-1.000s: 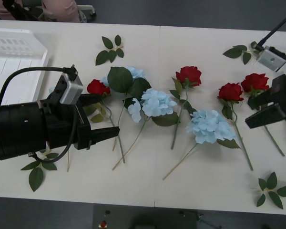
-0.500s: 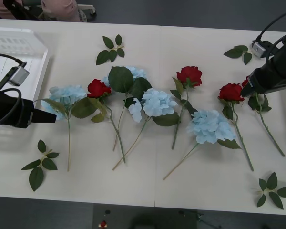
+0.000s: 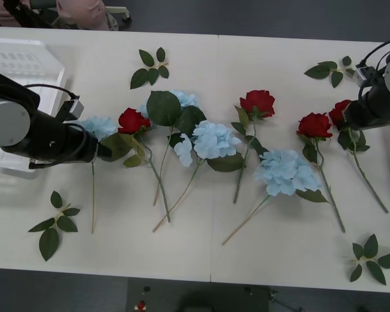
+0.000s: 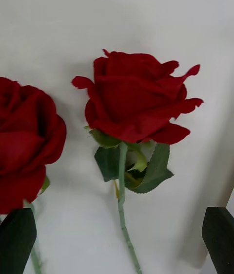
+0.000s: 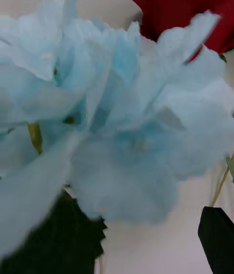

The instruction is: Put the red flowers into the right box and the blue flowers into the left box

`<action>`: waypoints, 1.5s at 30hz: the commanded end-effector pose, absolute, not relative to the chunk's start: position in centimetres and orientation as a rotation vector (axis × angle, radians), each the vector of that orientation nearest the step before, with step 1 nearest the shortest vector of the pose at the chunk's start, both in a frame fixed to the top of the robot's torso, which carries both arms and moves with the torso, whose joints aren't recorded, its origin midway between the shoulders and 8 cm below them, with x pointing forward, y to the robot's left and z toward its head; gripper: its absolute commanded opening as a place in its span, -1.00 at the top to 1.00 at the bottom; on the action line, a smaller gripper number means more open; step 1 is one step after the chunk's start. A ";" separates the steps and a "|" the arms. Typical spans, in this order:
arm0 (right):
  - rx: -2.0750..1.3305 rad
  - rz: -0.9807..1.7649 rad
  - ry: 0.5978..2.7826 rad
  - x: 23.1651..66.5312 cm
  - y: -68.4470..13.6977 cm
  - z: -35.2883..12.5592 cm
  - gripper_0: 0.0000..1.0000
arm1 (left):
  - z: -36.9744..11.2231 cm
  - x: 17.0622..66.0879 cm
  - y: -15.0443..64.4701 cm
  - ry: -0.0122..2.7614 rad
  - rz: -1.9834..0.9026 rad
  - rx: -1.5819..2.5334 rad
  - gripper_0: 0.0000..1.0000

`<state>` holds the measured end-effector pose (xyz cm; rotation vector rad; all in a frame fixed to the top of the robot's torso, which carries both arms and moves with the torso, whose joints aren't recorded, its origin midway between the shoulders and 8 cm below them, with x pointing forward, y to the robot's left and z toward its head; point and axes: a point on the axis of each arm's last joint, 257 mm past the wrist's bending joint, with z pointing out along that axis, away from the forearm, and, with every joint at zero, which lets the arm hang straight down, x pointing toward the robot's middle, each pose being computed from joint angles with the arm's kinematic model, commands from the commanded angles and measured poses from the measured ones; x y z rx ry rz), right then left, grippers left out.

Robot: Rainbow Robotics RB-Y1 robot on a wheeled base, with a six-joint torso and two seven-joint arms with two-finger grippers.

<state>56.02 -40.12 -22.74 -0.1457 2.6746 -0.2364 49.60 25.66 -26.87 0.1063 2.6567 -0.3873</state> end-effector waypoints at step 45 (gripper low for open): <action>-0.216 -0.386 2.532 60.3 -43.5 -27.5 1.00 | -2.5 59.8 44.8 2.153 0.833 0.603 1.00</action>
